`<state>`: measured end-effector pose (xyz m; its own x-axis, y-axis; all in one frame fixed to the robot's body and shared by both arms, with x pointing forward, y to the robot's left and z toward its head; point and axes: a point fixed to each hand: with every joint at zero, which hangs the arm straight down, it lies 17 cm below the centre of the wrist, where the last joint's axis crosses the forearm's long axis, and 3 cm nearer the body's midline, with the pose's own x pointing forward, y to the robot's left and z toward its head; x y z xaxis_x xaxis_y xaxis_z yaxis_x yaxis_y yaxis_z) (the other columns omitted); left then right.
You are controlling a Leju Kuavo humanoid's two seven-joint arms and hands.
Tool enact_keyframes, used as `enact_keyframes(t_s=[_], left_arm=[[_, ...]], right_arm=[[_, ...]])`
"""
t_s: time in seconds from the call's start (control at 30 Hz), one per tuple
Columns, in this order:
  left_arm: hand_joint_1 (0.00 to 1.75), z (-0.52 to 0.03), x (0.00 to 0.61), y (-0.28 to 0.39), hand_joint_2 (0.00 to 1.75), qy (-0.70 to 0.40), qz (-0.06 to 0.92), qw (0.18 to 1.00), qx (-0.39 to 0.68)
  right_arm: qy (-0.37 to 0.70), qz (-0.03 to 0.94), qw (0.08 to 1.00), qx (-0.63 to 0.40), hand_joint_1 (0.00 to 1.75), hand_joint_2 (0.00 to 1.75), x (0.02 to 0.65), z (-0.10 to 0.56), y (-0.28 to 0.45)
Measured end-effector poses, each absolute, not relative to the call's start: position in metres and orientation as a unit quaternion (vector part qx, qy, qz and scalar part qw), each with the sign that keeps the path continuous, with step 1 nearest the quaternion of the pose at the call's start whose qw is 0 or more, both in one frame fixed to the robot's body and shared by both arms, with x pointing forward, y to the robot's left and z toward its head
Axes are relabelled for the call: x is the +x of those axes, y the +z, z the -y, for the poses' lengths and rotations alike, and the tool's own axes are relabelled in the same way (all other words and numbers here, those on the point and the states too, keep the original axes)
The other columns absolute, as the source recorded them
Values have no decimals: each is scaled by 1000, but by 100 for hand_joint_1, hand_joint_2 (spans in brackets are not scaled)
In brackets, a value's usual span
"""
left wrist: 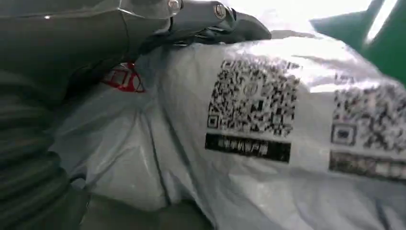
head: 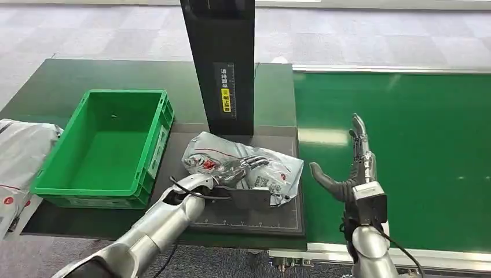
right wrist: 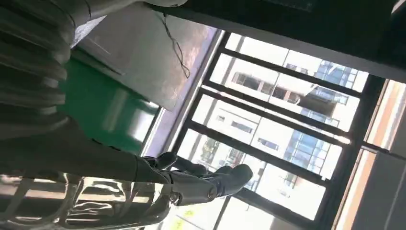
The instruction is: Moved the parcel from conveyor to table for the left to box.
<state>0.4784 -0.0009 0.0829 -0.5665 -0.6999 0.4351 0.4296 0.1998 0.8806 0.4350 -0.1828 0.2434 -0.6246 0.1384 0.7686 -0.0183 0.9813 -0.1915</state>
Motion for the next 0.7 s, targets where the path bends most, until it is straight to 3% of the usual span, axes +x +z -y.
enact_keyframes(t_s=[0.43,0.7], left_arm=[[175,-5,499,110,175,-586,670,432,148],[175,2,492,163,175,-532,748,333,217]], right_arm=[[69,894,438,-65,0,175,414,209,240],[50,896,435,-75,0,175,407,224,245]])
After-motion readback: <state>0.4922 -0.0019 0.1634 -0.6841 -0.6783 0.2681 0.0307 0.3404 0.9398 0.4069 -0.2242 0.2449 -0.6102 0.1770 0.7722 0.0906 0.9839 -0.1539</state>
